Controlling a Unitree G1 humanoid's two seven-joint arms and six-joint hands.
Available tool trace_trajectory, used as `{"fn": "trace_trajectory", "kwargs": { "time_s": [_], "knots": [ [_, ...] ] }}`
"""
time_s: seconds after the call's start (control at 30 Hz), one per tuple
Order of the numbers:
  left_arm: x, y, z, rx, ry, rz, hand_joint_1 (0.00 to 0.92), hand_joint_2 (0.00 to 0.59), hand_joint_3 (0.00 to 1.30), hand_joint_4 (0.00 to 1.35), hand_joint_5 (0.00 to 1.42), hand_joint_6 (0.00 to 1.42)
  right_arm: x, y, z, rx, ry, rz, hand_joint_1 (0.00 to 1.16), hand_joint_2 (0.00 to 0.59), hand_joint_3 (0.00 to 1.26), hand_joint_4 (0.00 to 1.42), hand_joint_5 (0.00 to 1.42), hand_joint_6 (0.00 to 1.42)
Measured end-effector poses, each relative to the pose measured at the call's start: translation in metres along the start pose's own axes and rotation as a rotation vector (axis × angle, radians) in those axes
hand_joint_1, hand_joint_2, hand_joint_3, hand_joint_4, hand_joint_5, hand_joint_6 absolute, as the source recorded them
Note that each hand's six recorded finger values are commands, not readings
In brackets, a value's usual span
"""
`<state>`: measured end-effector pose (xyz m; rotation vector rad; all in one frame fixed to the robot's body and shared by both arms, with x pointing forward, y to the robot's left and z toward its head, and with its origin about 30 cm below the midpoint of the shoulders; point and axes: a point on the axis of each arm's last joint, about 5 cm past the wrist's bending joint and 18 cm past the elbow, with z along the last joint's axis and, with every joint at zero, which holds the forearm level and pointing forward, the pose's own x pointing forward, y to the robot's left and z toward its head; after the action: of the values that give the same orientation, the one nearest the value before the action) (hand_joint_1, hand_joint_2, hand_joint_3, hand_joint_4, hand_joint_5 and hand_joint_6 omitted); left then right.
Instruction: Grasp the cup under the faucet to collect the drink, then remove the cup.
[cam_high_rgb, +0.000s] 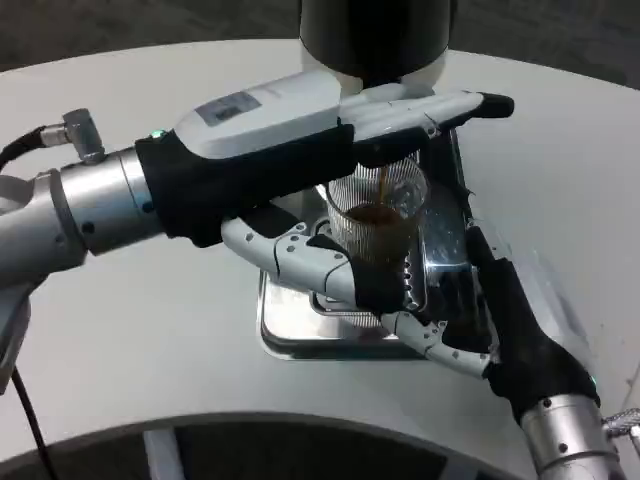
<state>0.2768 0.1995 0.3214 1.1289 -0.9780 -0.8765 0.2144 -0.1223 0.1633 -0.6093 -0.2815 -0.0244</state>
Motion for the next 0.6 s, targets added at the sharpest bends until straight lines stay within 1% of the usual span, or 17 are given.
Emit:
{"fn": "trace_trajectory", "kwargs": {
  "time_s": [0.13, 0.23, 0.33, 0.4, 0.6],
  "knots": [
    [0.000, -0.001, 0.0002, -0.002, 0.002, 0.000, 0.000, 0.100, 0.00, 0.00, 0.06, 0.00, 0.009, 0.0044, 0.0008, 0.018, -0.005, -0.024, 0.69, 0.201, 0.00, 0.00, 0.00, 0.00],
    [-0.001, -0.001, 0.0006, -0.004, 0.004, 0.001, 0.000, 0.102, 0.00, 0.00, 0.06, 0.00, 0.015, 0.0092, 0.0008, 0.034, -0.002, -0.027, 0.69, 0.202, 0.00, 0.00, 0.00, 0.00],
    [-0.001, -0.001, 0.0010, -0.004, 0.005, 0.000, 0.000, 0.104, 0.00, 0.00, 0.06, 0.00, 0.020, 0.0160, -0.0002, 0.059, 0.010, -0.023, 0.69, 0.203, 0.00, 0.00, 0.00, 0.00],
    [-0.001, -0.001, 0.0012, -0.004, 0.006, -0.001, 0.000, 0.104, 0.00, 0.00, 0.06, 0.00, 0.022, 0.0190, -0.0005, 0.068, 0.013, -0.025, 0.69, 0.203, 0.00, 0.00, 0.00, 0.00],
    [-0.002, -0.001, 0.0015, -0.002, 0.009, -0.004, 0.000, 0.105, 0.00, 0.00, 0.06, 0.00, 0.032, 0.0259, 0.0034, 0.088, -0.006, -0.040, 0.69, 0.203, 0.00, 0.00, 0.00, 0.00]
  ]
}}
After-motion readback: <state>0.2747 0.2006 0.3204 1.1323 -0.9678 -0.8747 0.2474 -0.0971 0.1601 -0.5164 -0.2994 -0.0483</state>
